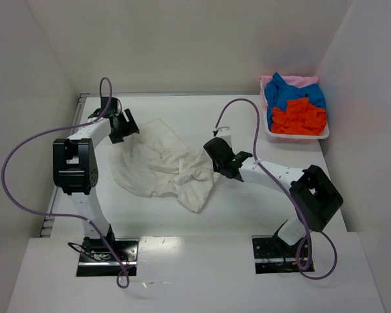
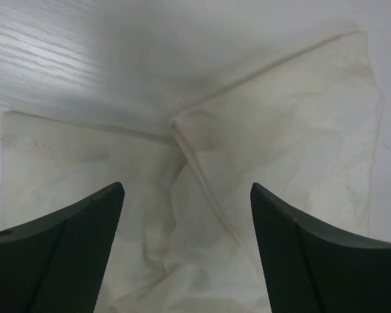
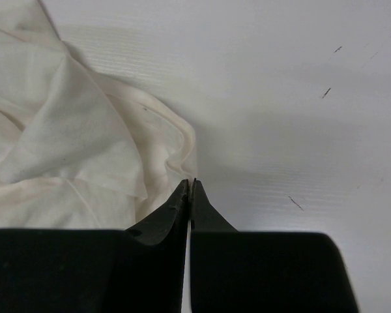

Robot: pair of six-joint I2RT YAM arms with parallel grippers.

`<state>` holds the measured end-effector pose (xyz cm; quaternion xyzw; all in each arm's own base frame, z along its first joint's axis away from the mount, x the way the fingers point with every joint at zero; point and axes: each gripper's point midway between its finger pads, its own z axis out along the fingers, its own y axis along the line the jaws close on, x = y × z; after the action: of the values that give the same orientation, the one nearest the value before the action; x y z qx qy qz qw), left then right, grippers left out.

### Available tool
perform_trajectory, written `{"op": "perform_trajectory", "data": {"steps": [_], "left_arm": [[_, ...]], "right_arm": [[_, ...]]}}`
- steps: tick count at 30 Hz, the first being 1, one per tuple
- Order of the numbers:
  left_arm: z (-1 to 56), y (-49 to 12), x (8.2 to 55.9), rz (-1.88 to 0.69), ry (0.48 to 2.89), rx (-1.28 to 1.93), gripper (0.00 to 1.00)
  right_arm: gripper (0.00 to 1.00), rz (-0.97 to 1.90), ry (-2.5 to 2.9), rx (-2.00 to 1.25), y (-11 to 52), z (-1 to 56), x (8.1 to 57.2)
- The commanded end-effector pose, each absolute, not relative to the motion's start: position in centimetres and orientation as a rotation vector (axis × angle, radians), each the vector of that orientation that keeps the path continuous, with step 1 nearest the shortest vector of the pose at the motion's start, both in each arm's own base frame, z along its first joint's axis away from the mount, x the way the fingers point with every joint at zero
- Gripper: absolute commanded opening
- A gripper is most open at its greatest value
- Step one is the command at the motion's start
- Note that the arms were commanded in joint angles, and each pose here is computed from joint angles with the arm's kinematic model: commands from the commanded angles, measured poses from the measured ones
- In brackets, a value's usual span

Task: Fold and stack the t-shirts
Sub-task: Flatten out the tshirt

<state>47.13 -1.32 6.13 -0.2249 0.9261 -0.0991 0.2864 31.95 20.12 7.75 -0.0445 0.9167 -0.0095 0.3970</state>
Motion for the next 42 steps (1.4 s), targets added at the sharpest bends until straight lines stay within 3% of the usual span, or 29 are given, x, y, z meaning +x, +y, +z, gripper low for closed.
{"op": "perform_trajectory", "data": {"steps": [1, 16, 28, 33, 34, 36, 38, 42], "left_arm": [[5.8, -0.8, 48.7, -0.264, 2.416, -0.62, 0.84], [3.1, -0.9, 50.6, -0.283, 2.405, -0.683, 0.73], [2.6, -1.3, 51.1, -0.323, 2.394, -0.708, 0.4], [2.6, -1.3, 51.1, -0.323, 2.394, -0.708, 0.19], [2.6, -1.3, 51.1, -0.323, 2.394, -0.708, 0.08], [3.0, -1.5, 51.4, -0.336, 2.387, -0.701, 0.0], [3.4, -1.5, 51.4, -0.338, 2.379, -0.698, 0.0], [10.2, -0.2, 52.4, -0.345, 2.241, -0.679, 0.0]], "right_arm": [[0.0, -0.002, 2.281, -0.054, 20.1, 9.0, 32.5], [0.0, -0.018, 2.283, -0.054, 20.3, 8.7, 32.9], [0.0, -0.027, 2.278, -0.049, 20.0, 9.0, 32.8], [0.0, -0.027, 2.278, -0.049, 20.0, 9.0, 32.8], [0.0, -0.027, 2.278, -0.049, 20.0, 9.0, 32.8], [0.0, -0.063, 2.28, -0.046, 19.5, 8.7, 32.9], [0.0, -0.084, 2.273, -0.039, 19.3, 9.0, 33.0], [0.0, -0.178, 2.219, 0.117, 15.8, 12.2, 35.7]]}}
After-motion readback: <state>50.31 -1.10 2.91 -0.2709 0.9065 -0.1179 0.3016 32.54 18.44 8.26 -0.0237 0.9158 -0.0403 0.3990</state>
